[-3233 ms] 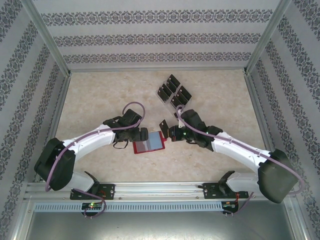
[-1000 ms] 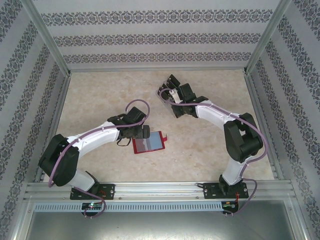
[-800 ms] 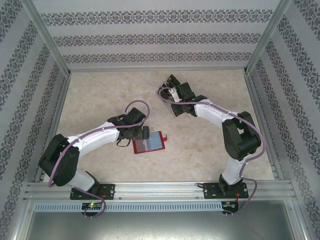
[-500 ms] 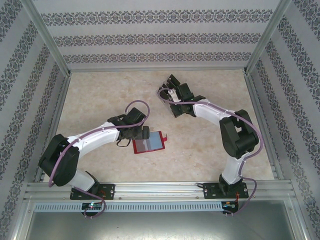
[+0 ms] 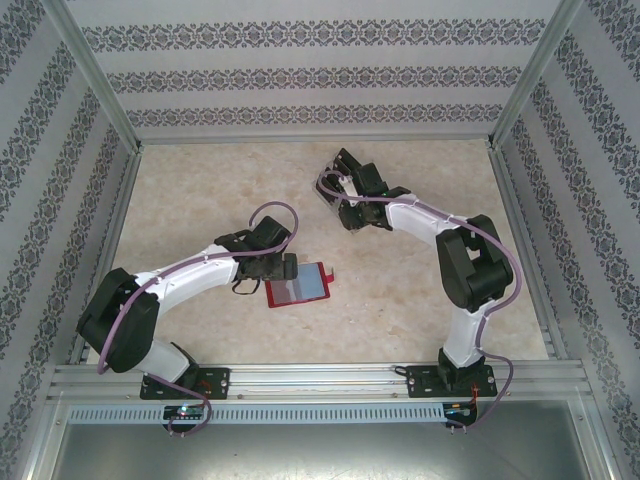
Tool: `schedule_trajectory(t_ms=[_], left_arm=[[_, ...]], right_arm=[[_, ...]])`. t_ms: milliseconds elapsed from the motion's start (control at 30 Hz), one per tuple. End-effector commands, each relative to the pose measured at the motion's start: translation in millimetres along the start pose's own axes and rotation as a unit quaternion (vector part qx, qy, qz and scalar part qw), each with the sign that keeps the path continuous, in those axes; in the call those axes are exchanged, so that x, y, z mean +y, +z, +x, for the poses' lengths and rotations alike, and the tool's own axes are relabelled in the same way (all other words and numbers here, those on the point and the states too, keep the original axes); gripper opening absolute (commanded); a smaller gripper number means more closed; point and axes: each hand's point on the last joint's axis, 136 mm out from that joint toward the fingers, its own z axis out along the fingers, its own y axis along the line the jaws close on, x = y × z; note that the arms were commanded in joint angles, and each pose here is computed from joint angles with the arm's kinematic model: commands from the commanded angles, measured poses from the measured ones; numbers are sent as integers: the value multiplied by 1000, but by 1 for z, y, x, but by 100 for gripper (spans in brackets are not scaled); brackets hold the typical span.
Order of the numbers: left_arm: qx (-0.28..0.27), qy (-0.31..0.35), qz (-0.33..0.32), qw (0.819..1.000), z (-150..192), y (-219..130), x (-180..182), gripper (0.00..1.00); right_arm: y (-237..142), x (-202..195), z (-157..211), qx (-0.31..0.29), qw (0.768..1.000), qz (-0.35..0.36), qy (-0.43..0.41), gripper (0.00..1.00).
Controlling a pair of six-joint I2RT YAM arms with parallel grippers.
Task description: Put the credit cards into the card holder
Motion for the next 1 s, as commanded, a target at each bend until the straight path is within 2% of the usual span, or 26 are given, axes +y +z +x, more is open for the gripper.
schedule_trajectory(t_ms=[0, 200, 433, 733, 967], left_arm=[[-2, 1, 0, 1000, 0, -4, 4, 95], [6, 4, 0, 1000, 2, -1, 4, 95], [15, 10, -41, 999, 16, 1, 26, 95], [42, 11, -86, 995, 45, 14, 56, 94], [52, 9, -94, 994, 55, 26, 63, 94]], right_arm=[[-33, 4, -17, -25, 999, -12, 22, 45], [-84, 47, -14, -52, 993, -86, 66, 46], [-102, 124, 40, -6, 980, -168, 105, 46], [-81, 163, 97, 62, 964, -195, 168, 54], [-67, 179, 106, 85, 960, -205, 170, 54]])
